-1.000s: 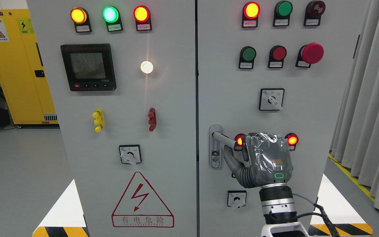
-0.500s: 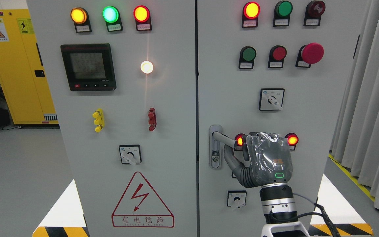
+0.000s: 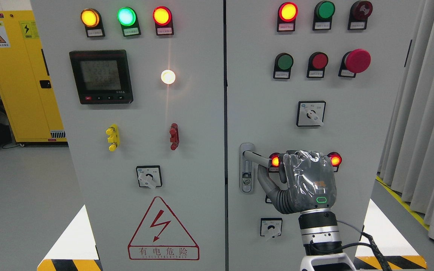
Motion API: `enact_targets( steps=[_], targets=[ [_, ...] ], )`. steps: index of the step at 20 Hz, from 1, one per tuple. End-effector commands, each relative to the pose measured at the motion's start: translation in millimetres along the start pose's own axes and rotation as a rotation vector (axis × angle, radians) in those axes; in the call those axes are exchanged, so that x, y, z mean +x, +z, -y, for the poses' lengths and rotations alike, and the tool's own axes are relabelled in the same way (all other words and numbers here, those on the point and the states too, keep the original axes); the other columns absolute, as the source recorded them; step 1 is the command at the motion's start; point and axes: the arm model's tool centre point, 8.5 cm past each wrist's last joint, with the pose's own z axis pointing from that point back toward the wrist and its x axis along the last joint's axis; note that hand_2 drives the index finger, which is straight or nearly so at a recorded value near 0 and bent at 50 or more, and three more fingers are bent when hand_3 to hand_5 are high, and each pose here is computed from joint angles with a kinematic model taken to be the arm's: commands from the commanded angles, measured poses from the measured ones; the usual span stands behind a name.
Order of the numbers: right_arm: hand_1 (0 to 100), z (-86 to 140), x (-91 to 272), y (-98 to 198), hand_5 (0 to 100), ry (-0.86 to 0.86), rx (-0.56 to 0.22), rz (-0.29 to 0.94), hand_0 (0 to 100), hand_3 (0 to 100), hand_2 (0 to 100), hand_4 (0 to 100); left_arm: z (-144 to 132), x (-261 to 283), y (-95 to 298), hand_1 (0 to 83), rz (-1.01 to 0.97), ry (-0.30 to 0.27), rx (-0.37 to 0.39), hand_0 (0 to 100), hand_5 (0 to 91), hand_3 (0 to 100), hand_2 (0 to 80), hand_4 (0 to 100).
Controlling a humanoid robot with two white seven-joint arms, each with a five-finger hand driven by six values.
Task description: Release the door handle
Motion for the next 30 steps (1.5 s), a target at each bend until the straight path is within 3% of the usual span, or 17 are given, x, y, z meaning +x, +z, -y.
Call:
enact_targets(
  steps=[1, 16, 21, 23, 27, 28, 29, 30],
  targets=[
    [43, 1.8, -0.9, 0.0, 100, 0.0, -0.005, -0.002, 51, 100, 100, 100, 0.7, 4.2, -0.3, 55.6, 0.012, 0.001, -0.002, 12, 0.0, 0, 0.0, 0],
    [43, 3.4, -0.5, 5.3, 100, -0.004, -0.011, -0.004, 50, 100, 100, 100, 0.7, 4.2, -0.3, 55.6, 0.012, 0.001, -0.002, 12, 0.0, 0, 0.0, 0],
    [43, -2.8, -3.3, 32.6, 100, -0.011, 0.018, -0.011, 50, 100, 100, 100, 0.7, 4.2, -0.3, 55.6, 0.012, 0.001, -0.002, 12, 0.0, 0, 0.0, 0],
    [43, 1.5, -3.3, 40.4, 100, -0.012, -0.005, 0.005, 50, 100, 99, 100, 0.7, 4.2, -0.3, 55.6, 0.012, 0.001, -0.002, 12, 0.0, 0, 0.0, 0],
    [43, 13.1, -11.4, 52.3, 100, -0.007, -0.034, 0.011, 50, 100, 94, 100, 0.7, 4.2, -0.3, 55.6, 0.012, 0.001, -0.002, 12, 0.0, 0, 0.0, 0],
    [43, 15.2, -13.3, 54.7, 100, -0.006, -0.038, 0.018, 50, 100, 88, 100, 0.7, 4.2, -0.3, 55.6, 0.012, 0.001, -0.002, 12, 0.0, 0, 0.0, 0],
    [44, 18.2, -17.5, 57.2, 80, 0.0, -0.043, 0.021, 50, 96, 64, 86, 0.7, 4.2, -0.3, 55.6, 0.012, 0.001, -0.002, 12, 0.0, 0, 0.0, 0],
    [45, 21.9, -23.8, 59.2, 70, 0.009, -0.051, 0.02, 49, 88, 61, 82, 0.7, 4.2, -0.3, 55.6, 0.012, 0.001, -0.002, 12, 0.0, 0, 0.0, 0]
  ],
)
